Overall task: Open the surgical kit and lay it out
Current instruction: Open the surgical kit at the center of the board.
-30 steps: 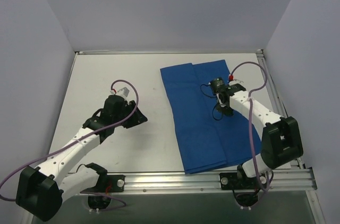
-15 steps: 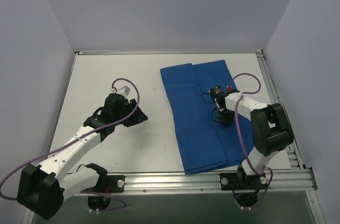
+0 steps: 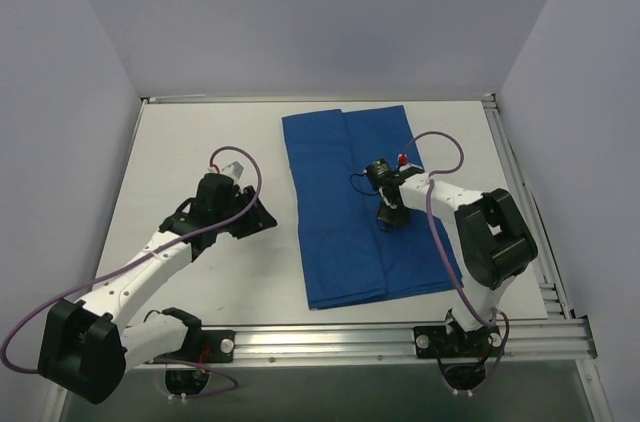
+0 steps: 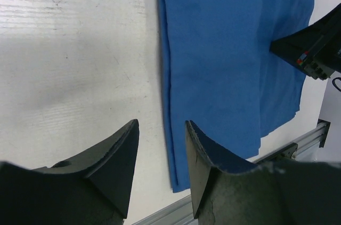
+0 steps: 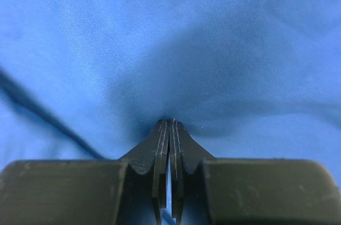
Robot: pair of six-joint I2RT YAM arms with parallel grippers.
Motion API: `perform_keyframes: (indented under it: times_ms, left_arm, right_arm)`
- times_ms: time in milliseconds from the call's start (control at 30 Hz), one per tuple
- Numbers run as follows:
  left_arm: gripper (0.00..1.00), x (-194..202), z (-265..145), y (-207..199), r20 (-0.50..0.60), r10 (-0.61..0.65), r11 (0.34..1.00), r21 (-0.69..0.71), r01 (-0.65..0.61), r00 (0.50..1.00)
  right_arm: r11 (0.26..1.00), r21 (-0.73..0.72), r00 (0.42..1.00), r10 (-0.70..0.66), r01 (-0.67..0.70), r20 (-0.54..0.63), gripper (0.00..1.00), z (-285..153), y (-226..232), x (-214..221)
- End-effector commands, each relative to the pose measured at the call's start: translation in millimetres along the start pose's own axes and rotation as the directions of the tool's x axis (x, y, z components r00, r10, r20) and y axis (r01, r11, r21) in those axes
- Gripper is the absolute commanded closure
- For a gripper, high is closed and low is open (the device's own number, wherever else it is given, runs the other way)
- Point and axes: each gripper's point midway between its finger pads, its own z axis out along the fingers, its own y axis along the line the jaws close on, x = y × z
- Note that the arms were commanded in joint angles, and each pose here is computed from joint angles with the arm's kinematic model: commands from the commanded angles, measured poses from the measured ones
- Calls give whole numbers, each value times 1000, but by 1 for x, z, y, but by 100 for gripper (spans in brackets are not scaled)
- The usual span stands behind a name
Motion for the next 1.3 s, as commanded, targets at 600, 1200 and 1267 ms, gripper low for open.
perform_keyframes:
  times_ms: [600, 1200, 1267]
  left_arm:
    - [30, 35, -17, 57, 59, -135, 976, -163, 143, 989]
    - [45, 59, 7, 80, -21, -206, 945, -265, 193, 978]
    - [51, 57, 10, 74, -18, -210, 953, -226, 200, 978]
  right_arm:
    - [920, -339, 958, 111, -199, -263, 100, 7, 77, 62]
    - [935, -303, 965, 114, -184, -235, 100, 19, 48, 47]
    - [938, -299, 966, 104, -174, -238, 100, 21, 49, 50]
